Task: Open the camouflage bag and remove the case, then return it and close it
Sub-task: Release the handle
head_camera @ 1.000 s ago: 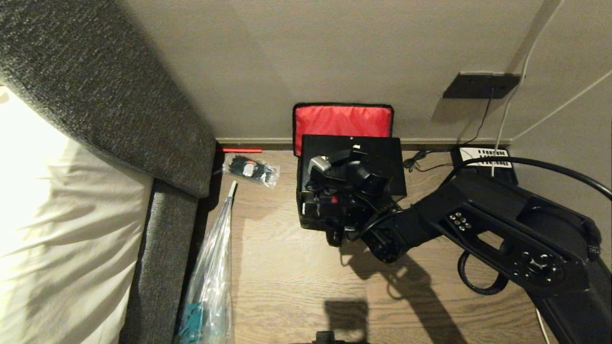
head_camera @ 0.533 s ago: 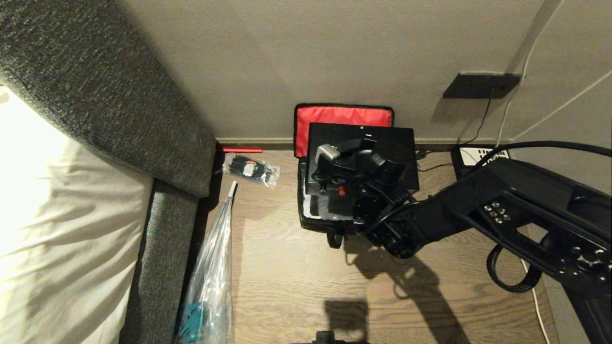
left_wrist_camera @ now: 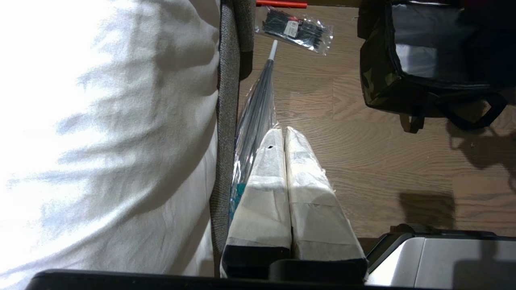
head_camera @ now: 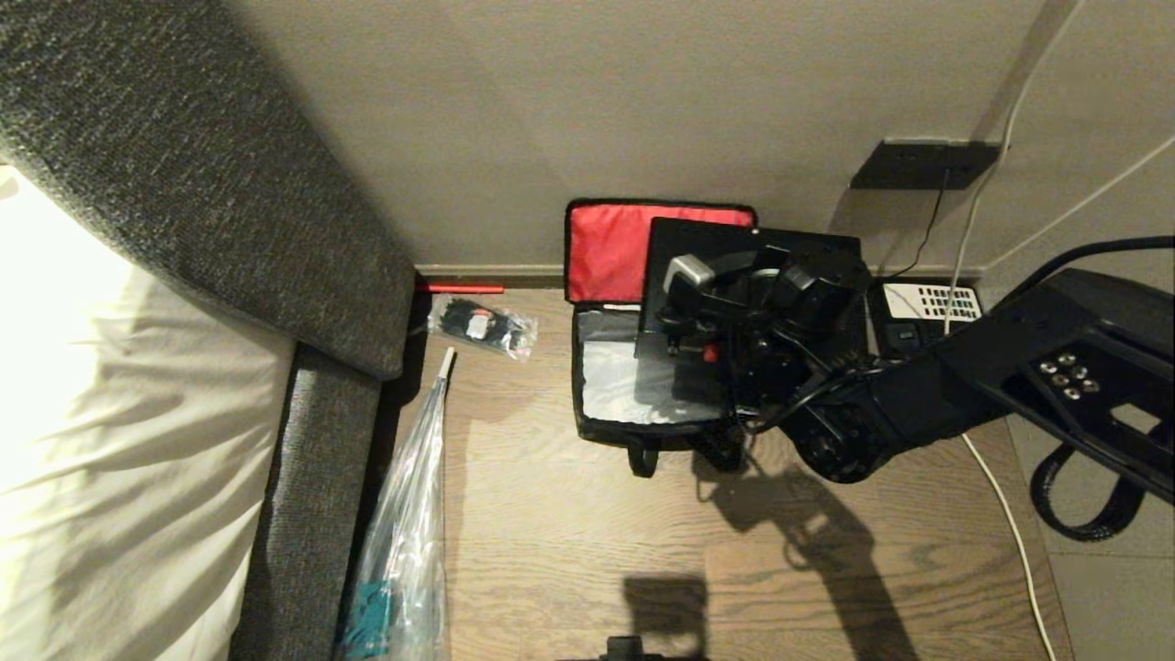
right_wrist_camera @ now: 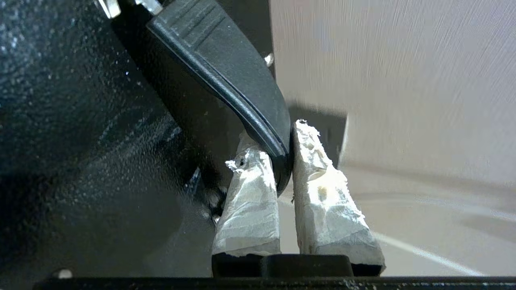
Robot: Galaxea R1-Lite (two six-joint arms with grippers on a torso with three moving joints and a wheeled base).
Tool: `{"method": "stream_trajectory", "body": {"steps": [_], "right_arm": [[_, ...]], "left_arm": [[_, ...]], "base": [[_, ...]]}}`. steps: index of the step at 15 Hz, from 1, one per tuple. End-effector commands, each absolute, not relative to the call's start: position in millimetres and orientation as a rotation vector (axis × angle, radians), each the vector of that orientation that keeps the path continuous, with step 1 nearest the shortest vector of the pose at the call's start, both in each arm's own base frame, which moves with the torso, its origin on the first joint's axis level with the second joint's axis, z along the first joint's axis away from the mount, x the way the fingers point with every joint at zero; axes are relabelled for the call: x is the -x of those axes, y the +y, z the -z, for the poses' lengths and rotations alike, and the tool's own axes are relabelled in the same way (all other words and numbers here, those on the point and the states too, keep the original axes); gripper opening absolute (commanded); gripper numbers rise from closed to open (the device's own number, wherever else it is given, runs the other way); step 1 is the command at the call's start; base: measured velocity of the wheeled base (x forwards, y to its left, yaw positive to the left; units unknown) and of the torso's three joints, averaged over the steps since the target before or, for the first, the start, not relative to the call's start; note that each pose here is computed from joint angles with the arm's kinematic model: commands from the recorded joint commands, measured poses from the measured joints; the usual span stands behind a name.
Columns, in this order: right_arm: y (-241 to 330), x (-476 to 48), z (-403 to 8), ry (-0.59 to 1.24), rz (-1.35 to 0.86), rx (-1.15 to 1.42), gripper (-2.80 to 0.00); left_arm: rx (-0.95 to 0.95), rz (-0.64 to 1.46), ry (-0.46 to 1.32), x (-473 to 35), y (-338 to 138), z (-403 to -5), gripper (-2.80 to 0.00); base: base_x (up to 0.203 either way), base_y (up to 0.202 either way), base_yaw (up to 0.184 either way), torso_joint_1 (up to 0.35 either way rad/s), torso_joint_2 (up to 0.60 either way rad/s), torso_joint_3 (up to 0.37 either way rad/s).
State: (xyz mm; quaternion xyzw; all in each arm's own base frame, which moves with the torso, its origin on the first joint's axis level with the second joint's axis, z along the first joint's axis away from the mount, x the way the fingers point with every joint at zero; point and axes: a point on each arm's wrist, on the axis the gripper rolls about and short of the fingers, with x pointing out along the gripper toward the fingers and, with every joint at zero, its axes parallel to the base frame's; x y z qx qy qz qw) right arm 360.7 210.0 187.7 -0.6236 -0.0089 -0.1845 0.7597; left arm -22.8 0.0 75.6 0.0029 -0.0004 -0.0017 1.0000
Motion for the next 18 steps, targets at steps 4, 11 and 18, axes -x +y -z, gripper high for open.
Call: {"method": "stream_trajectory", "body": {"steps": [4, 11, 18], "right_arm": [[151.4, -358.3, -206.9, 0.052, 0.530, 1.344, -2.80], [96.7, -363.8, -207.6, 0.149, 0.637, 1.339, -2.80], [54.9, -370.1, -190.9, 0.252, 0.710, 1.355, -2.80]], "left_arm": [[-0.006, 0.003, -0.002, 22.8, 0.0, -75.6, -2.80], [-0.006, 0.003, -0.002, 22.8, 0.0, -75.6, -2.80], [-0.006, 0.003, -0.002, 22.8, 0.0, -75.6, -2.80]], "base": [[0.000, 0.000, 0.000, 0.000, 0.00, 0.000], [0.000, 0.000, 0.000, 0.000, 0.00, 0.000], [0.000, 0.000, 0.000, 0.000, 0.00, 0.000]]}}
